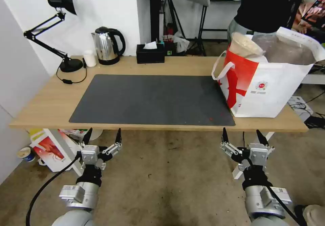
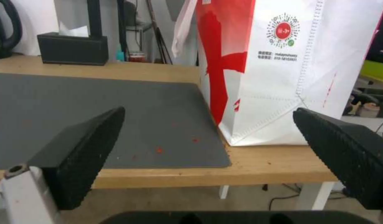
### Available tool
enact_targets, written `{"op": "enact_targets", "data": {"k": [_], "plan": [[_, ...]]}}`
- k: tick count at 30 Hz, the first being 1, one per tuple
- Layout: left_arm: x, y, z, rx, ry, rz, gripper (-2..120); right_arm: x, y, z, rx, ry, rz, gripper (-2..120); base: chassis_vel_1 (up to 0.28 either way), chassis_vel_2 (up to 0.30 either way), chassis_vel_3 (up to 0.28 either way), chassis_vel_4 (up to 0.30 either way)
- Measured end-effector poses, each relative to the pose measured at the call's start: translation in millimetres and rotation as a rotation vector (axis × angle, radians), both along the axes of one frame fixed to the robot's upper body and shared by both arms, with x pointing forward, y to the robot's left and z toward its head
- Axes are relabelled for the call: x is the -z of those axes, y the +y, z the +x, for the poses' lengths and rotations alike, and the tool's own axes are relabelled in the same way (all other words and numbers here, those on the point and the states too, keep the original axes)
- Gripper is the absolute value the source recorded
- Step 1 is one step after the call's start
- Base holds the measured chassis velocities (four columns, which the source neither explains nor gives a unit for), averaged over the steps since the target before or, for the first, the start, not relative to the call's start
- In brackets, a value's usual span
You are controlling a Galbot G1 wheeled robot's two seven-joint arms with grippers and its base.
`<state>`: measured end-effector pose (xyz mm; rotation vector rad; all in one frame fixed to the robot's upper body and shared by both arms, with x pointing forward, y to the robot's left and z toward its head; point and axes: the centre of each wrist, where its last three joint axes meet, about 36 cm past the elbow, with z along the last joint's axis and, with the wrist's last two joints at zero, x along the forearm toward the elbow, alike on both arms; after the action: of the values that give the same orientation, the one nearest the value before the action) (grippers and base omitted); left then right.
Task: Pick up the trash from the table and place it into the takeout bag.
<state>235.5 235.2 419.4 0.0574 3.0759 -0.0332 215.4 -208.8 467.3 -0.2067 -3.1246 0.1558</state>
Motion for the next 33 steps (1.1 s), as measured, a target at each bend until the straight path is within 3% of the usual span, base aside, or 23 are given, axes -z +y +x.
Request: {"op": "enact_targets", "data": {"k": [33], "plan": [[-0.3, -0.3, 0.0, 0.0, -0.001, -0.001, 100, 0.0, 0.0, 0.0, 0.0, 0.0, 0.0, 100, 0.0, 0.0, 0.0, 0.0]]}}
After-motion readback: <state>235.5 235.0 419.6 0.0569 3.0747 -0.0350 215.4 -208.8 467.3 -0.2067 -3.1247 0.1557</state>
